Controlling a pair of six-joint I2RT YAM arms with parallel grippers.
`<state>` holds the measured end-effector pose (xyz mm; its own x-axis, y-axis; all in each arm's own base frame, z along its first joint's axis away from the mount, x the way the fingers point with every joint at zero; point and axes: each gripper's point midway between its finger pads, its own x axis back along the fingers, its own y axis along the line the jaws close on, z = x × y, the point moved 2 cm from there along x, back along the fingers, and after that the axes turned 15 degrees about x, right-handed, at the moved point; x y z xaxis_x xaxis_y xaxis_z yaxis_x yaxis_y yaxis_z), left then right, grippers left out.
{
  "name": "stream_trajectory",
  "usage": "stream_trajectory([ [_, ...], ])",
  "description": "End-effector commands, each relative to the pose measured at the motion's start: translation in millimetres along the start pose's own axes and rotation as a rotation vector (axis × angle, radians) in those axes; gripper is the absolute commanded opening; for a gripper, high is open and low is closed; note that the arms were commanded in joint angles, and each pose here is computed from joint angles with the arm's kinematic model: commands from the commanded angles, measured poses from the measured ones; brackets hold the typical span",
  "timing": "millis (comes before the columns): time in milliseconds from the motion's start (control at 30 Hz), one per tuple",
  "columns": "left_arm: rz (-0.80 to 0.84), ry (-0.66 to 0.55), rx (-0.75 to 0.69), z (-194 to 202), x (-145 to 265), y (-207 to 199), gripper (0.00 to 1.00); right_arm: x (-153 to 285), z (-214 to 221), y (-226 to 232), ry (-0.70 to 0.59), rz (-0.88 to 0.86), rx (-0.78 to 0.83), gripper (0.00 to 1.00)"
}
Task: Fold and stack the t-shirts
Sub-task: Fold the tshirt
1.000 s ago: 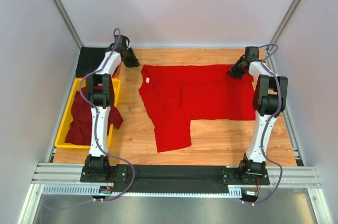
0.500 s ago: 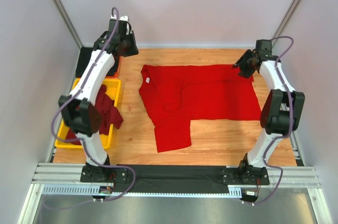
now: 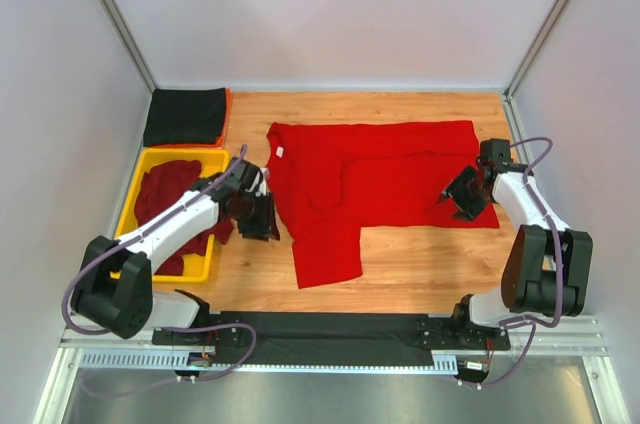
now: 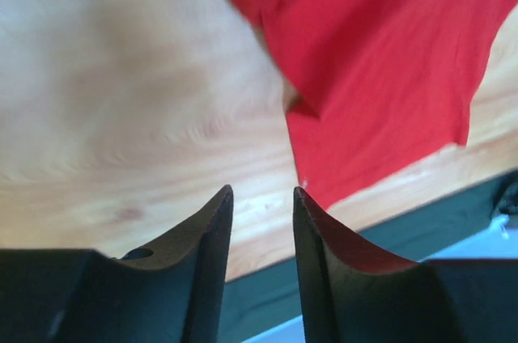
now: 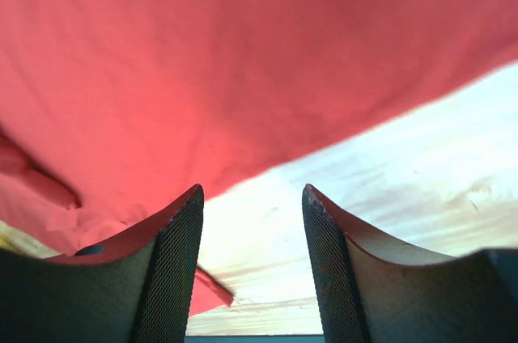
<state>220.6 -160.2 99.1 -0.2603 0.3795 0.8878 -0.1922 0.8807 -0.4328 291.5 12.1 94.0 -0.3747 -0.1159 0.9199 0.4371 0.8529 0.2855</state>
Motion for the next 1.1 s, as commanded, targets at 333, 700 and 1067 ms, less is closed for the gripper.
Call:
stream_trajectory([
  [333, 0.201, 0.062, 0.069, 66.6, -13.1, -19.1, 0.53, -9.2, -9.2, -75.1, -0.069, 0.190, -0.246, 0.51],
  [700, 0.069, 0.046, 0.073, 107.4, -25.9, -11.6, 0.51, 5.6, -18.4, -96.6, -0.113, 0.231, -0.286, 0.50],
  [1067, 0.022, 0.034, 0.056, 123.8, -45.0, -20.9, 0.47, 15.1, -19.7, -105.1, -0.153, 0.288, -0.269, 0.50],
])
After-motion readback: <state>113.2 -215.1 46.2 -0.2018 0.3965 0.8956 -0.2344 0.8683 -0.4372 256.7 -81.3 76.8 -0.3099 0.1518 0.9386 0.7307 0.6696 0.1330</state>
